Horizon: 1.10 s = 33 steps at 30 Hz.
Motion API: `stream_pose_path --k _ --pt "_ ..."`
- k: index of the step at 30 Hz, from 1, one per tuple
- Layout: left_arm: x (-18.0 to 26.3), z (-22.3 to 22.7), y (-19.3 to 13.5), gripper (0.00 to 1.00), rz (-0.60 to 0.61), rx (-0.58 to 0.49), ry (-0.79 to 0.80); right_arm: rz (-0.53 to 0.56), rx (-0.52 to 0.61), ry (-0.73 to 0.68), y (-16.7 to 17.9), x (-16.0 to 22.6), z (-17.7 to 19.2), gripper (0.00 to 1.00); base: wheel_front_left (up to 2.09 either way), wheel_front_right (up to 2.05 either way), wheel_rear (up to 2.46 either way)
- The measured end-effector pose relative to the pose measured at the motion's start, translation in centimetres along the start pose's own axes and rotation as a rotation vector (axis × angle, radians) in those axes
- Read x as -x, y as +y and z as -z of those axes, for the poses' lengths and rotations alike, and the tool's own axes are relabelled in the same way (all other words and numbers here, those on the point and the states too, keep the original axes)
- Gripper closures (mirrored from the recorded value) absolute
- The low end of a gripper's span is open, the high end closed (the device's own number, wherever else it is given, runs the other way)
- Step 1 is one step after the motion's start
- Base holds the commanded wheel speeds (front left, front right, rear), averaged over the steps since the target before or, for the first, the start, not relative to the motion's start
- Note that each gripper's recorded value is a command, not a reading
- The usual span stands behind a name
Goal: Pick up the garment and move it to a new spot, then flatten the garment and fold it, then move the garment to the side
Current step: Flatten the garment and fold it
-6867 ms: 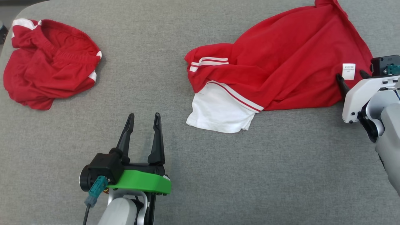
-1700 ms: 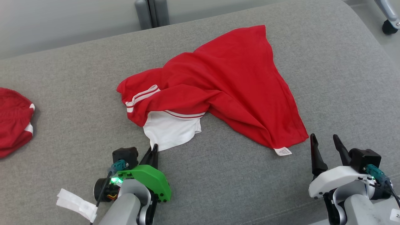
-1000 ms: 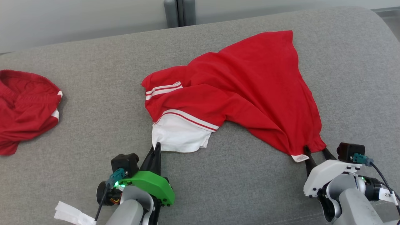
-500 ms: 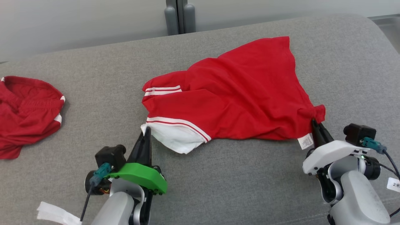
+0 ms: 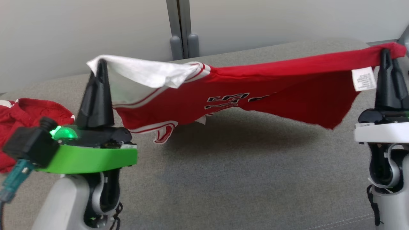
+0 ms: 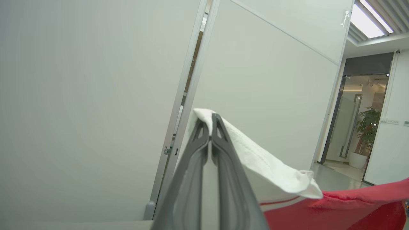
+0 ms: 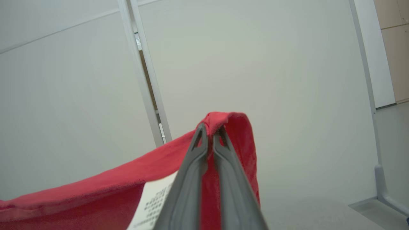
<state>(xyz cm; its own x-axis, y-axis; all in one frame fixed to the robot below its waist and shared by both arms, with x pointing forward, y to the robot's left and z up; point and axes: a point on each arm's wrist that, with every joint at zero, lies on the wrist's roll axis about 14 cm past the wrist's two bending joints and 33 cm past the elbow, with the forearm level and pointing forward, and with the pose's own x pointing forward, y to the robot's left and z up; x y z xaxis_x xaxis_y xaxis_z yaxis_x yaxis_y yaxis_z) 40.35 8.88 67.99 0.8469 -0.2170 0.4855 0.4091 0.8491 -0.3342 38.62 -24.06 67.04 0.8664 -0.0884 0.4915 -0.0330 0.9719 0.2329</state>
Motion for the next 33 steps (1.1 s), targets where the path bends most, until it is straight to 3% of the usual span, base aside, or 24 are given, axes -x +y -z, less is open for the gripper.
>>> stream_pose_path --k 6,10,13,17,22,28,30,33 --pt "-0.6 -11.3 -5.9 1.00 0.197 -0.117 -0.268 -0.085 0.073 -0.264 2.9 0.7 -10.3 1.00 0.00 0.00 0.00" --pt "-0.3 -16.0 -9.0 1.00 0.303 -0.218 -0.378 -0.114 0.125 -0.356 4.1 1.7 -14.4 1.00 0.00 0.00 0.00" --pt "-0.9 -17.7 -9.9 1.00 0.337 -0.269 -0.408 -0.113 0.141 -0.351 4.3 1.7 -15.0 1.00 0.00 0.00 0.00" --pt "-2.9 -16.6 -9.2 1.00 0.324 -0.293 -0.347 -0.080 0.140 -0.267 3.2 0.8 -12.9 1.00 0.00 0.00 0.00" --pt "-7.4 -11.2 -5.3 1.00 0.250 -0.255 -0.171 -0.078 0.079 -0.092 2.5 -2.7 -6.4 1.00 0.00 0.00 0.00" --pt "-15.1 -8.4 -0.6 1.00 0.161 -0.214 -0.116 -0.118 0.063 -0.022 3.5 -10.9 -0.3 1.00 0.00 0.00 0.00" --pt "-18.0 -8.8 0.3 1.00 0.146 -0.249 -0.166 -0.143 0.120 -0.053 4.2 -14.4 0.1 1.00 0.00 0.00 0.00" --pt "-21.3 -8.7 1.7 1.00 0.119 -0.265 -0.225 -0.128 0.119 -0.057 4.3 -18.7 2.0 1.00 0.00 0.00 0.00"
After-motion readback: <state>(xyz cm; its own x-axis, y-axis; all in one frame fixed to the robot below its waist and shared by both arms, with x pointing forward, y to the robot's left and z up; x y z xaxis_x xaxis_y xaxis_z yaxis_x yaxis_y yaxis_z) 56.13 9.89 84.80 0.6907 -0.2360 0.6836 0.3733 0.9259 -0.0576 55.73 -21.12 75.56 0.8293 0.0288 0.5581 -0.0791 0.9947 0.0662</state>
